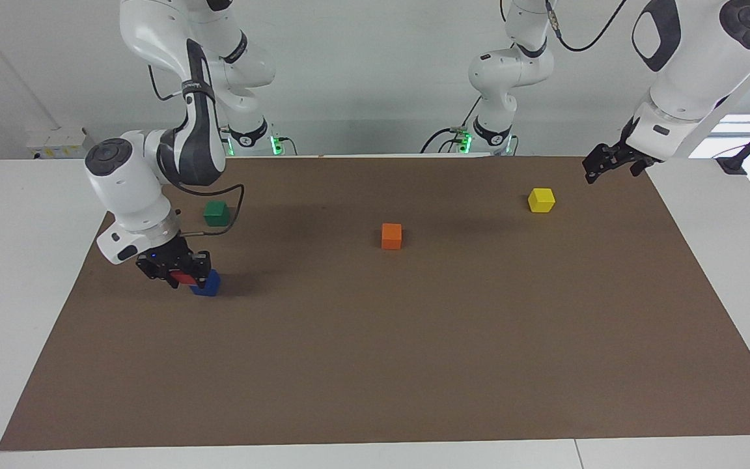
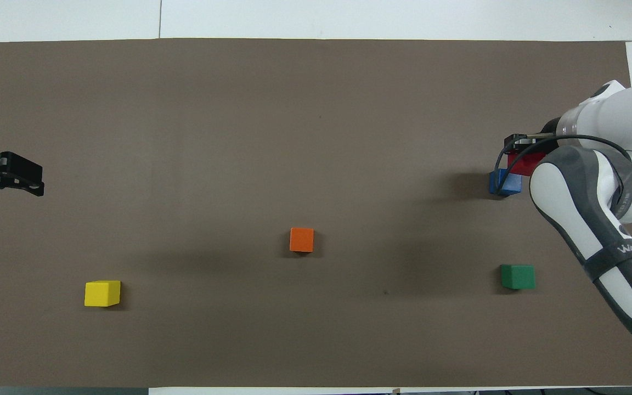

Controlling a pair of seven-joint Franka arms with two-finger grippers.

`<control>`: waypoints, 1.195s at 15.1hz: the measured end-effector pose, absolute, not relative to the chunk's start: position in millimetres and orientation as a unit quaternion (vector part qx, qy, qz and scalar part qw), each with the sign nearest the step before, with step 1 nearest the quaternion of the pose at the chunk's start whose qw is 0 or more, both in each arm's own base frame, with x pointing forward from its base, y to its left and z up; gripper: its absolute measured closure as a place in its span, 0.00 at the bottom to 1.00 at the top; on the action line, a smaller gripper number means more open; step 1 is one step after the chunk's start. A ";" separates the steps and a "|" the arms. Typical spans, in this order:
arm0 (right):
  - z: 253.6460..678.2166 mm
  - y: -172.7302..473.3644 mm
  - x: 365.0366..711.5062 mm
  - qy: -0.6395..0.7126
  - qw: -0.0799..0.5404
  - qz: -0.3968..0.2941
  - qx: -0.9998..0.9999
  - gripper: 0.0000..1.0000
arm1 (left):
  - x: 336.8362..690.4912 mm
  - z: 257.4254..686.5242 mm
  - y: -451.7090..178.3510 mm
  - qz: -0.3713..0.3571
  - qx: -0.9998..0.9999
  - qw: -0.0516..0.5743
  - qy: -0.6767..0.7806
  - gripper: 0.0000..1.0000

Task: Transfer red block to right arm and stack on blue block
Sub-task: 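Move the red cube above the blue cube with the right gripper, then lower the red cube onto the blue cube and open the right gripper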

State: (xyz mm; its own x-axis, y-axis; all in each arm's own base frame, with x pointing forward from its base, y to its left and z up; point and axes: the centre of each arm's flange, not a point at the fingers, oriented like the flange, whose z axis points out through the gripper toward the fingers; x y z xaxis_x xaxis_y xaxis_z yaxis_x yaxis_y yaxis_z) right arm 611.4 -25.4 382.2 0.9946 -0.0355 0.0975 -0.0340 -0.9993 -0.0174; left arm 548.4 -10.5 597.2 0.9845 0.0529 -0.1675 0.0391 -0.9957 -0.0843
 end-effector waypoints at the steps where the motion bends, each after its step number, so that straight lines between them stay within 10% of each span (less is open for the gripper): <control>1: 377.0 -27.7 610.2 0.018 0.008 -0.044 -0.999 0.43 | 545.7 594.9 -10.7 0.090 -0.995 0.041 -0.023 0.00; 18: 343.2 -28.3 609.8 0.019 0.008 -0.016 -1.000 0.43 | 539.9 613.1 -14.6 0.016 -0.999 0.018 -0.024 0.00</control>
